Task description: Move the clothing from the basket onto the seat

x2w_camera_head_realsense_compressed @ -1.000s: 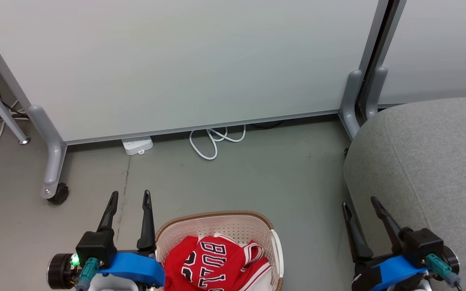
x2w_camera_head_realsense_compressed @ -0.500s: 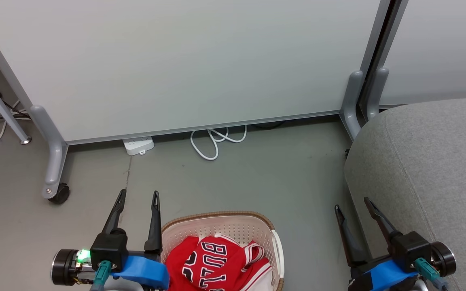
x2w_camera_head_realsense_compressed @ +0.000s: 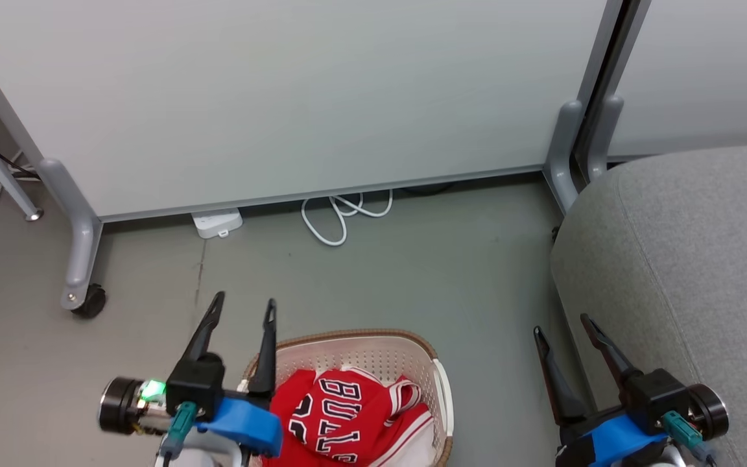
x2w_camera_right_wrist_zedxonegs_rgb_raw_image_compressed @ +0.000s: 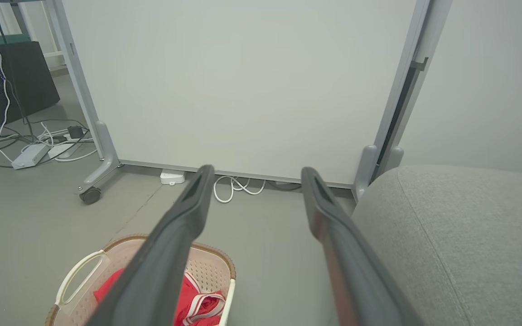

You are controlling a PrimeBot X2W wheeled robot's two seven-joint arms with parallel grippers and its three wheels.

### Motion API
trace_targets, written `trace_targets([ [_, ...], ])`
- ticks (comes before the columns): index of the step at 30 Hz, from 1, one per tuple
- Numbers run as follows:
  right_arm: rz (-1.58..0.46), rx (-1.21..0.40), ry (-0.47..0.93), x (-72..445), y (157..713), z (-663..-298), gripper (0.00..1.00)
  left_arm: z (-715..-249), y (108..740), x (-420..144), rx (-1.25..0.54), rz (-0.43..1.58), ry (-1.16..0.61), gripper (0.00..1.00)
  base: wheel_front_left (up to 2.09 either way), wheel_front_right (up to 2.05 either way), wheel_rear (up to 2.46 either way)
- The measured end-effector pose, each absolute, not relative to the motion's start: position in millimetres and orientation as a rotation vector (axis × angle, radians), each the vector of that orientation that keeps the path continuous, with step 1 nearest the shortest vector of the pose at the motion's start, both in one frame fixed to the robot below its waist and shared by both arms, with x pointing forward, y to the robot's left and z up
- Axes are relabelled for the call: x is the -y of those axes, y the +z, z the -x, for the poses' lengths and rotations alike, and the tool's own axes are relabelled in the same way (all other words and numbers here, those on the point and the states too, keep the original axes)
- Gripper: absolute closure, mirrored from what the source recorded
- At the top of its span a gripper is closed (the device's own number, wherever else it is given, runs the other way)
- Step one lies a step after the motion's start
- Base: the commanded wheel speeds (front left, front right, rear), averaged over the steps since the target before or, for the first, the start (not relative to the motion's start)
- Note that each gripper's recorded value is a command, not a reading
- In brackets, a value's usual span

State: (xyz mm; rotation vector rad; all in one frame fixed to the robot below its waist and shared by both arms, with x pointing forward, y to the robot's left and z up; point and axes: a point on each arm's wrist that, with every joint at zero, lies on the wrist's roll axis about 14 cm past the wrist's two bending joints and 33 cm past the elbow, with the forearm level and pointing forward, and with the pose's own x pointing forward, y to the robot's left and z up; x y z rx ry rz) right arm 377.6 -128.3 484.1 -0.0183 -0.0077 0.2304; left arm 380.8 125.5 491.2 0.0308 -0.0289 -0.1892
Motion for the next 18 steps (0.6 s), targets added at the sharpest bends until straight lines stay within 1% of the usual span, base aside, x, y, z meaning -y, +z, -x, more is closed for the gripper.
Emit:
trace_targets([
  [6, 0.028, -0.003, 0.219, 135, 480, -392, 0.00, -407, 476, -103, -0.016, -0.089, -0.309, 0.00, 0.00, 0.00, 0.00],
  [13, 0.033, -0.015, 0.188, 148, 473, -415, 0.00, -435, 430, -73, -0.138, -0.169, -0.473, 0.00, 0.00, 0.00, 0.00],
  [18, 0.035, -0.037, 0.168, 156, 461, -433, 0.00, -446, 385, -50, -0.246, -0.232, -0.599, 0.00, 0.00, 0.00, 0.00],
])
